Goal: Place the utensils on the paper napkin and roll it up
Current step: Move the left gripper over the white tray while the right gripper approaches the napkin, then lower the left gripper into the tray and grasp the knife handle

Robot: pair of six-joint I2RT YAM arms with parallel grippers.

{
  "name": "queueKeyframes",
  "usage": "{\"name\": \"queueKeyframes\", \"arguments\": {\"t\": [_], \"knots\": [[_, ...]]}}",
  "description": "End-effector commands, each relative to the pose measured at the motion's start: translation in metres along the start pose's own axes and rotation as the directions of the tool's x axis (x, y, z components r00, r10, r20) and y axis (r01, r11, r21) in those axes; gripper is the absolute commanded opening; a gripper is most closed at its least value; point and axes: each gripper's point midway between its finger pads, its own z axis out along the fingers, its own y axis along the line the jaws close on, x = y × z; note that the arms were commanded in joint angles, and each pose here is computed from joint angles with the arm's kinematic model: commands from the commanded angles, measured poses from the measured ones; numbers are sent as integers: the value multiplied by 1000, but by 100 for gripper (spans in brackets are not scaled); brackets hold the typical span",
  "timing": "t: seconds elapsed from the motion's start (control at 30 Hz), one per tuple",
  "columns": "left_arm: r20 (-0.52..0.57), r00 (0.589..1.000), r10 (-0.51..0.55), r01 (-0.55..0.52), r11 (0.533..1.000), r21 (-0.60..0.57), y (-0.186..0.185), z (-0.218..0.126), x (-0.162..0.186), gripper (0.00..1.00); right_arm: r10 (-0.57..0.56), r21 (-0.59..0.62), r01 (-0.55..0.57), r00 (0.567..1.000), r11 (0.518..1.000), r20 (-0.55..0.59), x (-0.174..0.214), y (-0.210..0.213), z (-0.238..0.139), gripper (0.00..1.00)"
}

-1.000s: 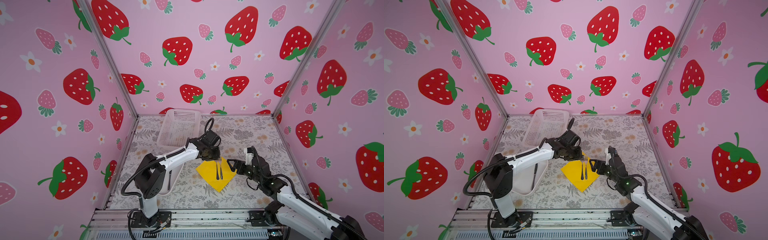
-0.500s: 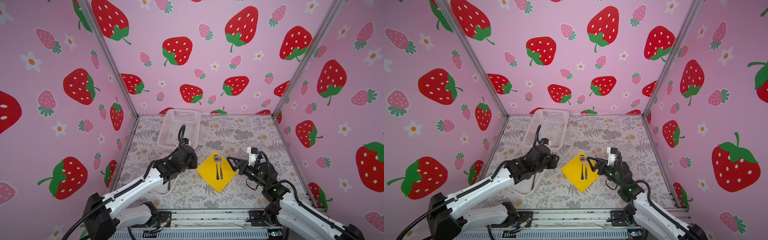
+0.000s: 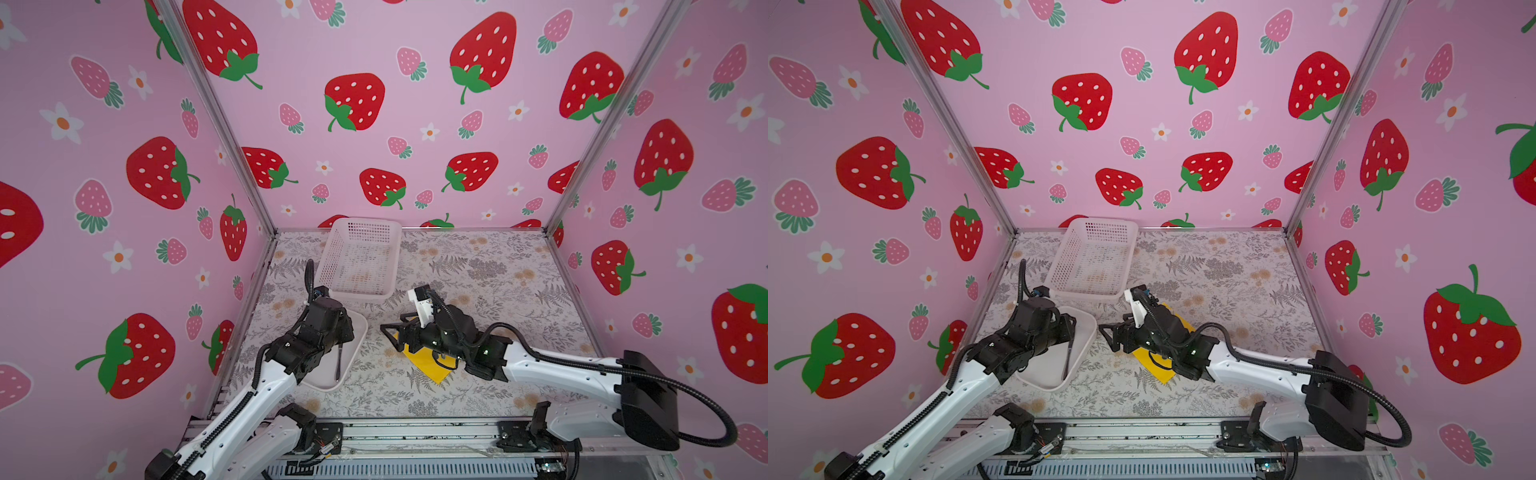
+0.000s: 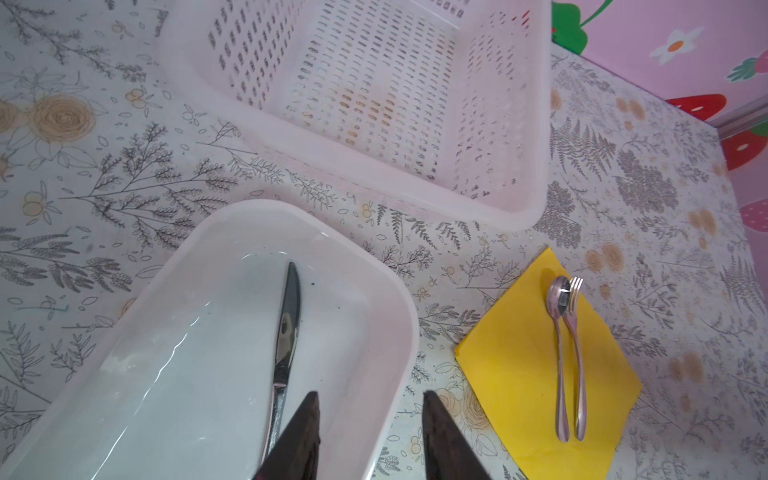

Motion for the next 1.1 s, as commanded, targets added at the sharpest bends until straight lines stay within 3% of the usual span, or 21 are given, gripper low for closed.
{"name": "queueKeyframes", "arguments": {"t": [0.0,0.47,0.8,1.07], "knots": [[-86,996,-36,31,998,-54,23,3,23,44,-131,92,135,990,987,-45,11,3,14,86],[-212,950,-230,215,972,-95,60,31,66,59,-274,131,281,959,951,-71,30,36,53,85],[-278,932,-233,212,972,-104,60,50,75,60,-274,194,288,957,938,-94,36,21,54,85],[-336,913,-232,186,969,-164,64,60,76,52,-271,258,284,959,923,-87,34,11,58,86]]}}
